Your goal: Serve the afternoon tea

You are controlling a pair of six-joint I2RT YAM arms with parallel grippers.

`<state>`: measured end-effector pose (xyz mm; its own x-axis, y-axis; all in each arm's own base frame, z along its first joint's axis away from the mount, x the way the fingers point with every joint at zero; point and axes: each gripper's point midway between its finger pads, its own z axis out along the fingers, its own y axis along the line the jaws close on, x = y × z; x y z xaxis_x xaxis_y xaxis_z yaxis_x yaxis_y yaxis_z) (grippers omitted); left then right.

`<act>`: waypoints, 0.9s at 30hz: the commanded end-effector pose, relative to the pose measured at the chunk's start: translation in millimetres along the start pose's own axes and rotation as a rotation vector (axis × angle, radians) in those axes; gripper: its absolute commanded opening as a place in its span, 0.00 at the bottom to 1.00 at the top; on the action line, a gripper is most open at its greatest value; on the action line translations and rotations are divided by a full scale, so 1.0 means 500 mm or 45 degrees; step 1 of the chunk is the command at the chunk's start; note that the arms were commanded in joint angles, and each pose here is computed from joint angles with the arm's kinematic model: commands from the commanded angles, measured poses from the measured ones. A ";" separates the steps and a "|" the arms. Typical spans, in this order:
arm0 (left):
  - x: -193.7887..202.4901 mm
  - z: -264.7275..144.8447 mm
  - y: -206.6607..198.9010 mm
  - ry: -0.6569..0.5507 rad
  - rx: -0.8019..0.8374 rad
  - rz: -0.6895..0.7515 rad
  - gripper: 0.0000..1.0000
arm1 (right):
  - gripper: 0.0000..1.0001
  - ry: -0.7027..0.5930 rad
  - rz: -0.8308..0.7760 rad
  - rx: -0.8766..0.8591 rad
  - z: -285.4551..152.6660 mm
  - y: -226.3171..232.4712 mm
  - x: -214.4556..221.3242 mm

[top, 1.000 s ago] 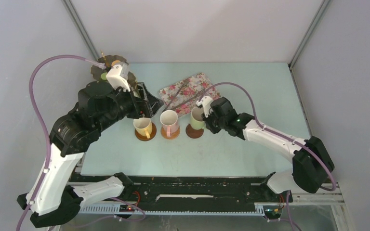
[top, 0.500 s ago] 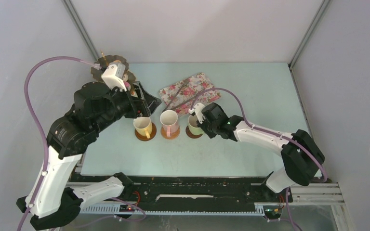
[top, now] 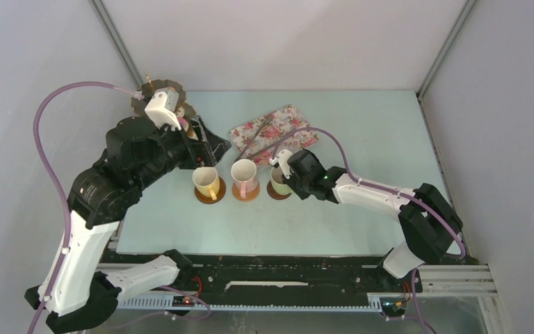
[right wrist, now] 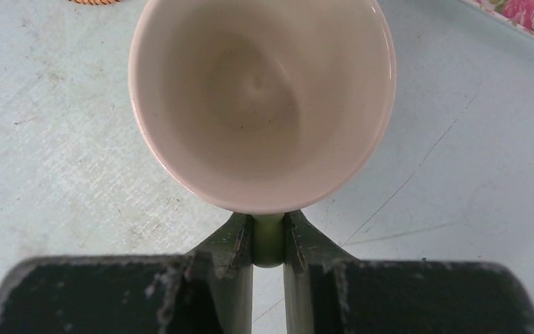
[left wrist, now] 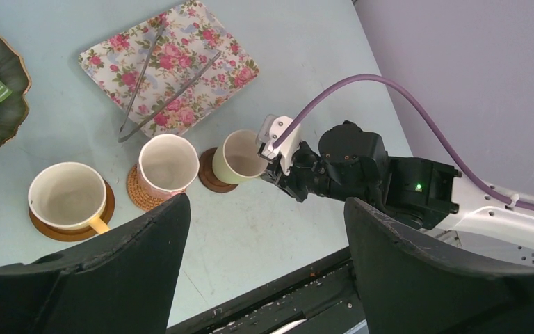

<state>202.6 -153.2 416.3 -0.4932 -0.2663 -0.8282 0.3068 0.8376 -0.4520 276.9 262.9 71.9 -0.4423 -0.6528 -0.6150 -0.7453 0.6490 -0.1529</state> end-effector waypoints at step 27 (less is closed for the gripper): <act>-0.016 0.033 -0.015 0.004 0.047 -0.018 0.88 | 0.00 -0.177 0.044 0.006 0.001 0.005 -0.107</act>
<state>213.0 -161.5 409.4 -0.5250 -0.2560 -0.8117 0.3055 0.8335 -0.4605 283.2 274.9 72.2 -0.4421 -0.6474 -0.6208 -0.7416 0.6532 -0.1530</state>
